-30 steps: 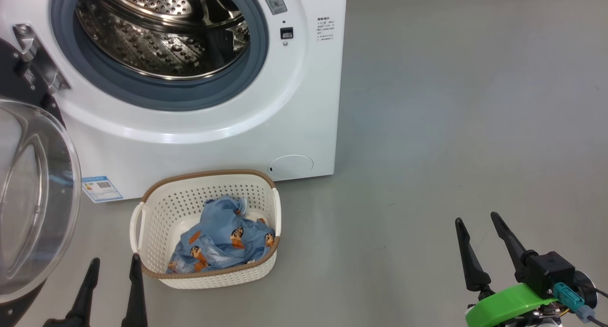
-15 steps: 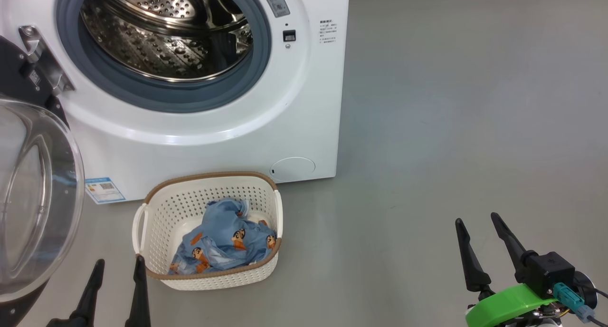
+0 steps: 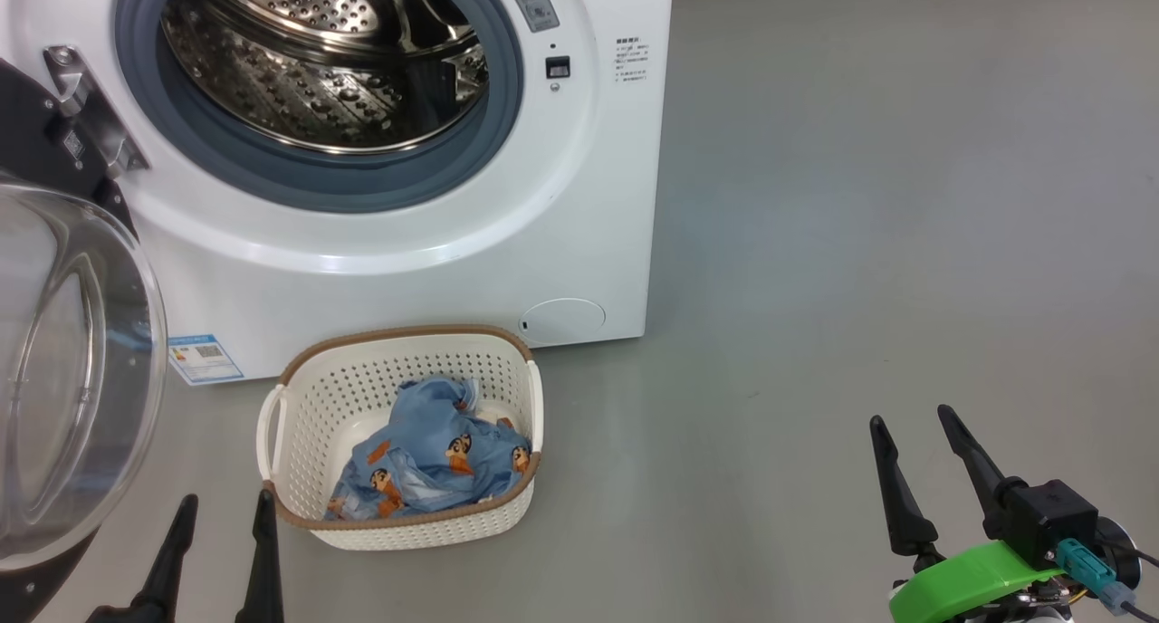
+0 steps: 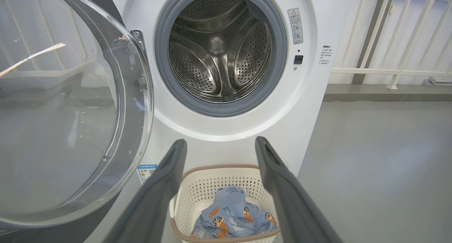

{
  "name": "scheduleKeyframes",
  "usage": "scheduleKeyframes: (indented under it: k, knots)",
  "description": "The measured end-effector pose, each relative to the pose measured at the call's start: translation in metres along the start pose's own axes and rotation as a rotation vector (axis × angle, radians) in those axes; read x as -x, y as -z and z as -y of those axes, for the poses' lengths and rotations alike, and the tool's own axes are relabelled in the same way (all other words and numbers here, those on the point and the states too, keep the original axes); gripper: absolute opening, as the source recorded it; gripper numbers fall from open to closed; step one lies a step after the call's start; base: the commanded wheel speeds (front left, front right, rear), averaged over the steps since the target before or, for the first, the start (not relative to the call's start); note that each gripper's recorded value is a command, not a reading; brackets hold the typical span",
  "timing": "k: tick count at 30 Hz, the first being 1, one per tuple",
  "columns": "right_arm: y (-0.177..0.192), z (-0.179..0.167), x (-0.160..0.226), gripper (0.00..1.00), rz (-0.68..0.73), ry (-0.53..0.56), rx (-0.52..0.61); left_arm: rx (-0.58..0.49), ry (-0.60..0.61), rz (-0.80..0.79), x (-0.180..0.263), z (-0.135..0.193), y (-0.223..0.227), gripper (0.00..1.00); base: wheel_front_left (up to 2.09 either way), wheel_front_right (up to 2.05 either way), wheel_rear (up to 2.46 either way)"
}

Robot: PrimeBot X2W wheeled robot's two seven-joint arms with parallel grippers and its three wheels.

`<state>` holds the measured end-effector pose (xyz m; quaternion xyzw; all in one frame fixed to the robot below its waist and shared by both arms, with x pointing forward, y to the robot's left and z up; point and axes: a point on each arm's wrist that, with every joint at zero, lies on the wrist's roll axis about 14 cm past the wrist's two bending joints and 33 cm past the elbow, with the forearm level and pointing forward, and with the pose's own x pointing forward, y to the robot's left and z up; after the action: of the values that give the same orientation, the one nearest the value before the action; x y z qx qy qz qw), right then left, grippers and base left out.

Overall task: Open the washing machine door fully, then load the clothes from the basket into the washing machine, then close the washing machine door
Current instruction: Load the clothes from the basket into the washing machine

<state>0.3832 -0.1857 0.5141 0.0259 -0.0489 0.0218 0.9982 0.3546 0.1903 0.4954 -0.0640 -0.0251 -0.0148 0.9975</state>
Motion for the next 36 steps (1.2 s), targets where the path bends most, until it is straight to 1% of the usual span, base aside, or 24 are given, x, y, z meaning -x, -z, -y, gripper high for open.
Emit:
scheduleKeyframes:
  k: [6,12,23,28,36]
  knots:
    - [0.001,-0.001,-0.001,1.0,-0.004,-0.003,-0.001,-0.001,-0.007,-0.003,0.0,-0.002,0.001,1.0,0.09,-0.09,0.0]
    - [0.002,-0.001,-0.001,1.0,-0.006,-0.004,-0.001,-0.001,-0.015,-0.009,0.001,-0.005,0.003,1.0,0.8,-0.8,0.0]
    - [0.007,0.0,-0.002,1.0,-0.02,-0.001,-0.002,-0.002,-0.025,-0.02,-0.001,-0.008,0.006,1.0,1.83,-1.83,0.0]
    - [0.009,0.001,-0.002,1.0,-0.025,0.002,-0.002,-0.01,-0.046,-0.006,-0.003,-0.015,0.002,1.0,1.82,-1.82,0.0]
    - [0.013,0.002,-0.003,1.0,-0.035,0.006,-0.002,-0.009,-0.051,-0.016,-0.004,-0.015,0.005,1.0,0.86,-0.86,0.0]
